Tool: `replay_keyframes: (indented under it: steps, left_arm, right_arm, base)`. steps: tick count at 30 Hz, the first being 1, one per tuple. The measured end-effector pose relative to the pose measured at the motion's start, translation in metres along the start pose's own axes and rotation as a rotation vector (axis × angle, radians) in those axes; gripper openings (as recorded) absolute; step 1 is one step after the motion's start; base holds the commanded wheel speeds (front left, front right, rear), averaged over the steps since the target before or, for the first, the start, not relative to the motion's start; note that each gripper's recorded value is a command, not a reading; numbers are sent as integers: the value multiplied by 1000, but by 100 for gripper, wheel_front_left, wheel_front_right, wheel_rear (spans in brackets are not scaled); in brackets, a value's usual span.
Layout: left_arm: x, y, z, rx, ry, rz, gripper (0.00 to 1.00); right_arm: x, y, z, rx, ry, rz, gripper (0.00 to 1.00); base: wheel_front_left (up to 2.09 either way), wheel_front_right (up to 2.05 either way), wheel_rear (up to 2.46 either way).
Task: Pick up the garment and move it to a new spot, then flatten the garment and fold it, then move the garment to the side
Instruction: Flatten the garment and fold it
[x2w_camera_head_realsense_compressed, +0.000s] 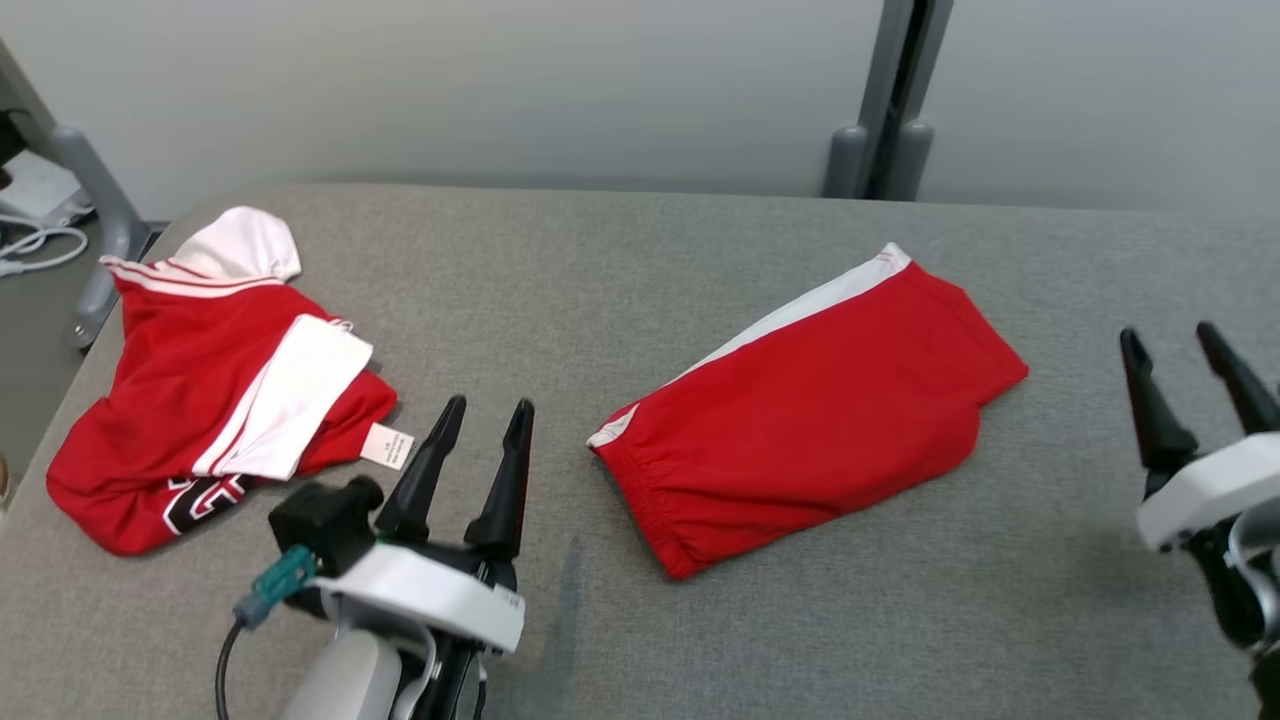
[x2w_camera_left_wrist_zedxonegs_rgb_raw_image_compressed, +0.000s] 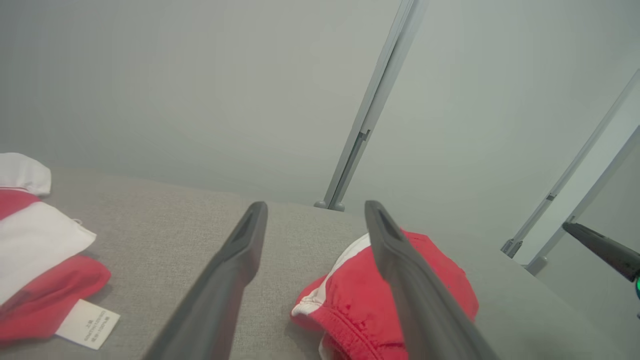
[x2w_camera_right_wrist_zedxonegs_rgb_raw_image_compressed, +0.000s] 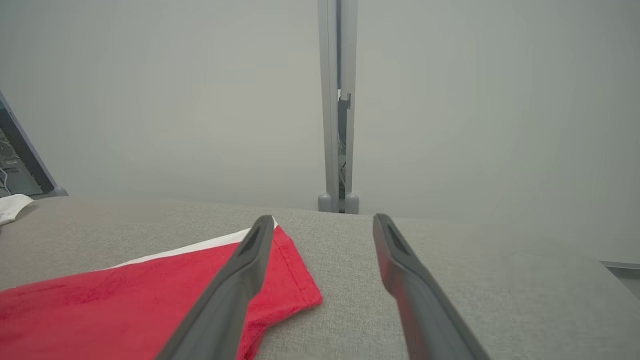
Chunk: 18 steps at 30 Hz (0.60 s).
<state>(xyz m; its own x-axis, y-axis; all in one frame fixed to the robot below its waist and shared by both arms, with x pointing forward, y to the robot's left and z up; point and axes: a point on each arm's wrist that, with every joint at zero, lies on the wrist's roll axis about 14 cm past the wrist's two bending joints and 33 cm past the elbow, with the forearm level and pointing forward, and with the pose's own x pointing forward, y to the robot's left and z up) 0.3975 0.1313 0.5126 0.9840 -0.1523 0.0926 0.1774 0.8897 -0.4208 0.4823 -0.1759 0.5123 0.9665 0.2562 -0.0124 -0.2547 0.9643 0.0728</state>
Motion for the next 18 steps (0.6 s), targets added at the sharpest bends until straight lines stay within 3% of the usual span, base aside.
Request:
replay_keyframes:
  steps: [9,18]
  left_arm:
    - [-29,7,-24,-40,56,46,100]
    - [-34,12,-27,-36,68,62,100]
  right_arm:
    - [-38,13,-39,122,61,-59,100]
    - [-29,21,-75,277,161,-99,100]
  base:
    - [0,0,0]
    - [0,0,0]
